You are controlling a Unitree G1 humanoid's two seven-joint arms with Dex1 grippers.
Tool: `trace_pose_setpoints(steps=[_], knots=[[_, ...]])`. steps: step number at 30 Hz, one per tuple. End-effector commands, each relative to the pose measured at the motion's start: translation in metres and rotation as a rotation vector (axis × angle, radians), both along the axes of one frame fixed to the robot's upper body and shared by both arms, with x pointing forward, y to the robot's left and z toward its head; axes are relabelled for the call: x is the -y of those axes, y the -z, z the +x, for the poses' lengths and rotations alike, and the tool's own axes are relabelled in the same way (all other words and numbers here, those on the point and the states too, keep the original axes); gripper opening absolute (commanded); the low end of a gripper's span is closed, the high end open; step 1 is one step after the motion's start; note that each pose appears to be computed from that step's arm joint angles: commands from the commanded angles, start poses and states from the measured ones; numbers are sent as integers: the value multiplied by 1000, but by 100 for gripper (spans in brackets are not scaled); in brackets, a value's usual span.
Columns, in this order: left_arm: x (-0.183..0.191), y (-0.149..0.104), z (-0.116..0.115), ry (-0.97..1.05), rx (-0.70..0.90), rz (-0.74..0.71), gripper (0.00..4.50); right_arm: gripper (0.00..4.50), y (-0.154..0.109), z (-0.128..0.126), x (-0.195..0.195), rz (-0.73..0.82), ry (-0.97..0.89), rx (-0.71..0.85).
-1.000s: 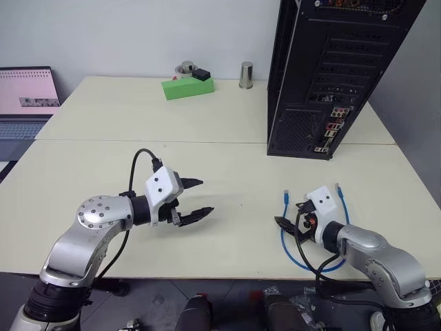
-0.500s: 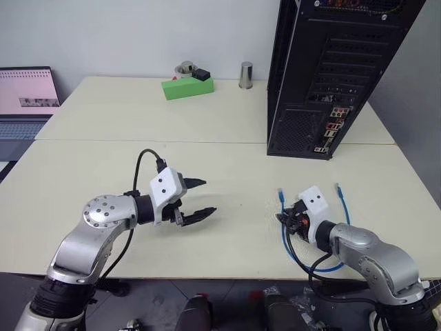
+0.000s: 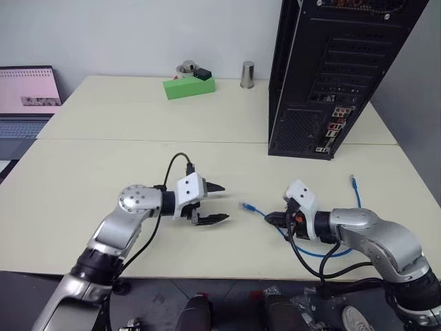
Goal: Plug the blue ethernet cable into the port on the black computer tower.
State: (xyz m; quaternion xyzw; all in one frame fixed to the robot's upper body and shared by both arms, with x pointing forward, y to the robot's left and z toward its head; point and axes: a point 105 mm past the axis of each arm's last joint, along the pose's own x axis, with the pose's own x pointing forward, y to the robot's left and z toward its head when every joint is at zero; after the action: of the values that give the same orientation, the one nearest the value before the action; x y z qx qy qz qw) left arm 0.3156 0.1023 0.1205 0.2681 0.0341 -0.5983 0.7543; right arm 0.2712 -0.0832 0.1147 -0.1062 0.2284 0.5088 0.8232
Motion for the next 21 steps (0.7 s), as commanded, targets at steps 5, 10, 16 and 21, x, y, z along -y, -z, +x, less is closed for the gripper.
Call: trace_pose_setpoints(steps=[5,10,16,21], knots=[[8,-2,-3,128,66,41,397,1,-13,-3,-11,45,-76,-25],[10,-3,-1,153,84,36,349,0,-17,-4,-13,51,-95,-34],[9,-1,-1,178,84,46,248,0,-18,-8,-15,51,-120,-42],[10,-4,-1,185,91,38,156,0,-18,-9,-14,43,-127,-43]])
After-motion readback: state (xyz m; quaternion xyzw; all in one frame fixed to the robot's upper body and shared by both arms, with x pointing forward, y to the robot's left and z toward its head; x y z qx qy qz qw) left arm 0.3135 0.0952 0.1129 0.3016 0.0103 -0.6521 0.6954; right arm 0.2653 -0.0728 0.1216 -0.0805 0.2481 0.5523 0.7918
